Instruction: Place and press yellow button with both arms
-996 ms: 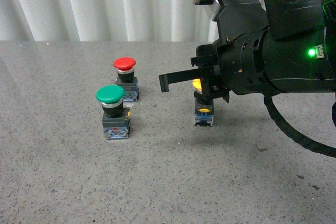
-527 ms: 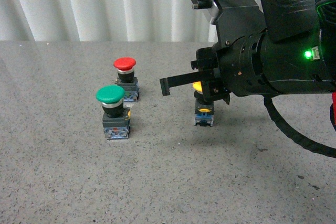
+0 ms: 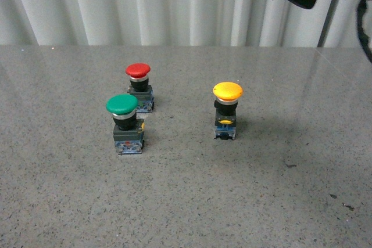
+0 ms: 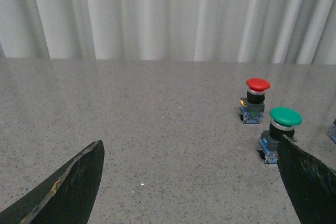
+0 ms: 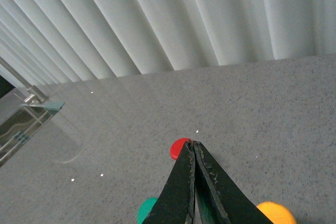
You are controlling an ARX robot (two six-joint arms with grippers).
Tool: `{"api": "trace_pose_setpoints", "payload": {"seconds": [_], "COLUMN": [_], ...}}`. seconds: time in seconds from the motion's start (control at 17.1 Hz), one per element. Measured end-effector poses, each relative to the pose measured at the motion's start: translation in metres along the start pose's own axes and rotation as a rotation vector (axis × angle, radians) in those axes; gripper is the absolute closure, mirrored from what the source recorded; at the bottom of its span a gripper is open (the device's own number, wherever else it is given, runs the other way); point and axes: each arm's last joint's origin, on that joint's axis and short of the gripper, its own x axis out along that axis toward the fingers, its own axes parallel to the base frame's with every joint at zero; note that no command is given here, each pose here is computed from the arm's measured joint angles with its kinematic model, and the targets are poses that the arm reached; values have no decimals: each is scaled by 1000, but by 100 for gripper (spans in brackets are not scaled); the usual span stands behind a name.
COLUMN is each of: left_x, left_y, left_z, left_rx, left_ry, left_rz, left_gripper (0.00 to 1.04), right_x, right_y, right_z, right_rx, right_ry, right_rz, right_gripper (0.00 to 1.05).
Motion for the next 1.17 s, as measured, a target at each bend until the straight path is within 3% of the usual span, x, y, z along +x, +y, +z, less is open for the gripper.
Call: {"api": "trace_pose_setpoints", "payload": {"seconds": [0.23, 0.41, 0.53, 0.7, 1.17], "left_x": [0, 0, 0, 0, 0], "left_y": [0, 0, 0, 0, 0], "left_z": [0, 0, 0, 0, 0], "left_rx": [0, 0, 0, 0, 0], "left_ry": [0, 0, 0, 0, 0], "left_rz": [0, 1, 1, 0, 0], "left_gripper": [7, 7, 7, 7, 7], "right_x": [-87, -143, -183, -199, -219], "right_y": [0, -21, -42, -42, -68], "right_z": [15, -11, -29, -30, -63], "right_rx": [25, -213, -323, -381, -399], "right_ry": [-65, -150, -162, -235, -198], "right_rz": [-12, -442, -587, -542, -555], "right_gripper": [103, 103, 103, 103, 103]}}
